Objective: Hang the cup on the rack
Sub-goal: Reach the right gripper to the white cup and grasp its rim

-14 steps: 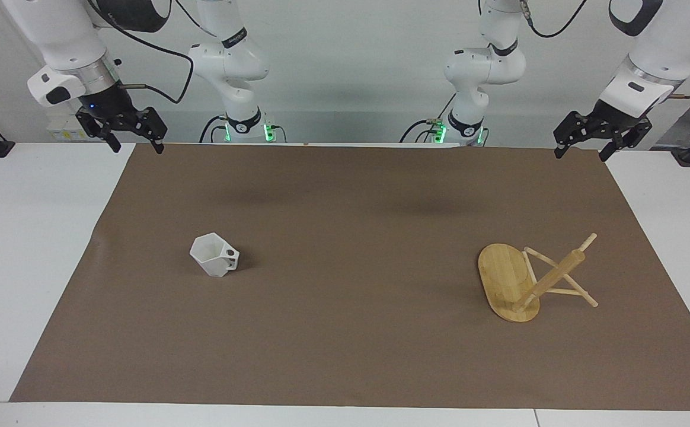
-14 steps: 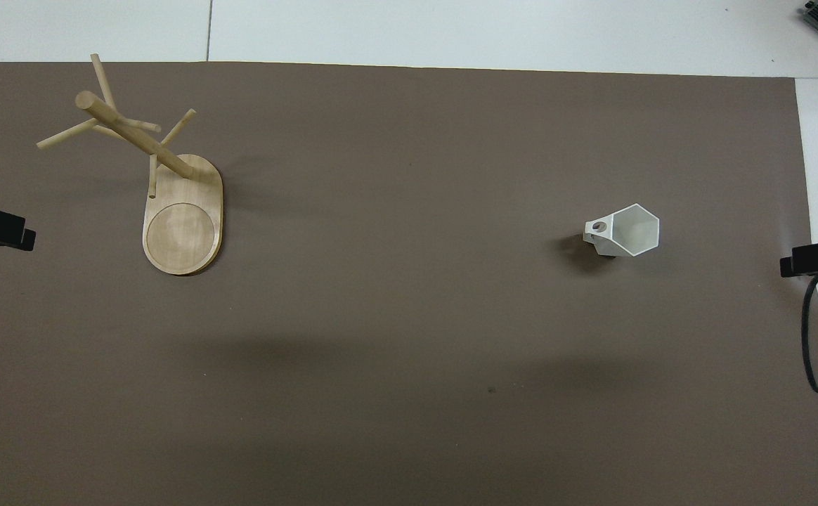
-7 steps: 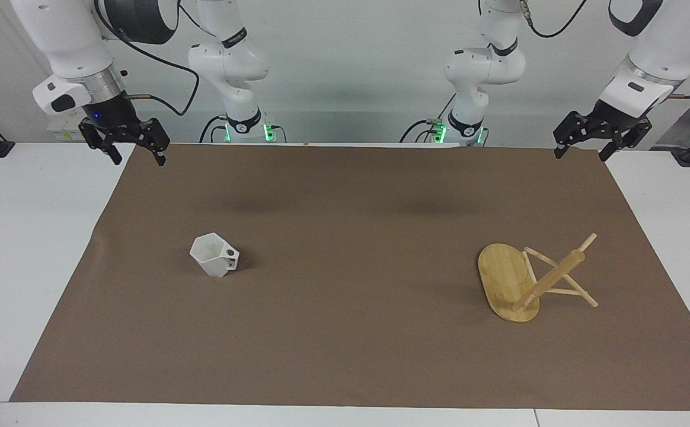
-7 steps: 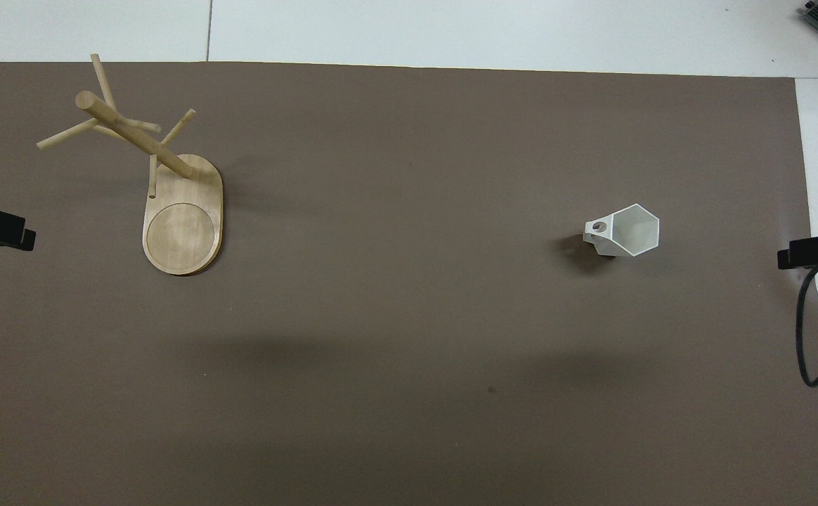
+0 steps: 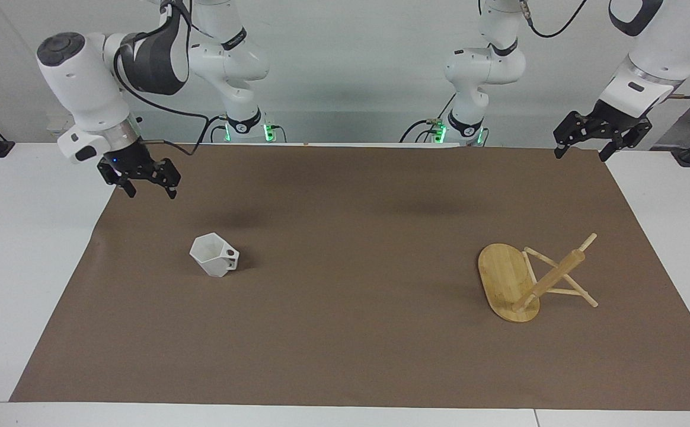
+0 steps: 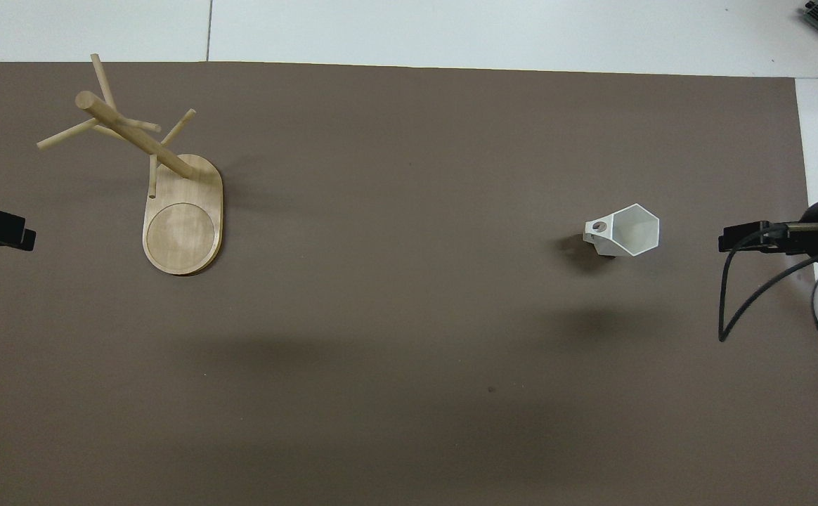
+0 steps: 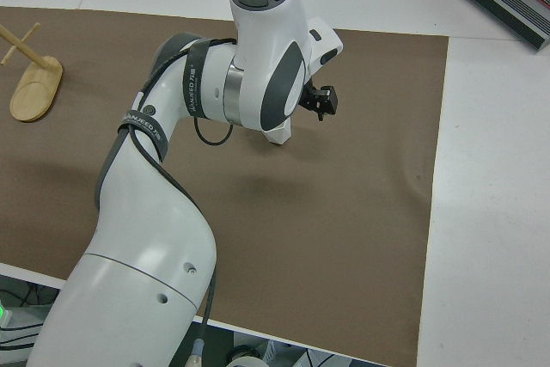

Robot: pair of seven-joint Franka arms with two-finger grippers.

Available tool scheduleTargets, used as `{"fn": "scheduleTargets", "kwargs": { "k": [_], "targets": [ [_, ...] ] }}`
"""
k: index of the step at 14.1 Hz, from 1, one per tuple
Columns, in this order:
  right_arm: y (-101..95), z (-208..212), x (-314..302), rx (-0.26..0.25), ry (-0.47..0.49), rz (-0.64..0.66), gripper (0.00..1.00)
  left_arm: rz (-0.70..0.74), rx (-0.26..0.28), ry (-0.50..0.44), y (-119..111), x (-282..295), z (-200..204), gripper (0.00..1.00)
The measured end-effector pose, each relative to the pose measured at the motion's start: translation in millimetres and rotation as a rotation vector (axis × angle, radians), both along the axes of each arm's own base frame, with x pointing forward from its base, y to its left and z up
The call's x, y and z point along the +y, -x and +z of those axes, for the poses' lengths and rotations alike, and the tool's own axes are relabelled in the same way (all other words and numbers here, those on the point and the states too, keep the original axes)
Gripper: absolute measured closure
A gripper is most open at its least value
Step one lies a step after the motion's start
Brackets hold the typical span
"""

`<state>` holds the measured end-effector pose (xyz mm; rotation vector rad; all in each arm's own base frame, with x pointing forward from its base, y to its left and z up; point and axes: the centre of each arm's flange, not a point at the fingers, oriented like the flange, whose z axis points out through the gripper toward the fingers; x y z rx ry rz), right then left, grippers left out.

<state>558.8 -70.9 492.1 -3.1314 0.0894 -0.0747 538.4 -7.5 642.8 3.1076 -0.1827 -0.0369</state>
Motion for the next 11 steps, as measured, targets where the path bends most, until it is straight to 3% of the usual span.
{"fn": "scheduleTargets", "kwargs": {
  "k": [4, 11],
  "targets": [
    [-28.8, -54.5, 16.6, -0.005, 0.006, 0.029, 0.00, 0.000, 0.000, 0.000, 0.0, 0.0, 0.0, 0.00],
    [-39.4, -94.8, 22.7, -0.026, 0.011, 0.030, 0.00, 0.000, 0.000, 0.000, 0.0, 0.0, 0.0, 0.00]
  ]
}}
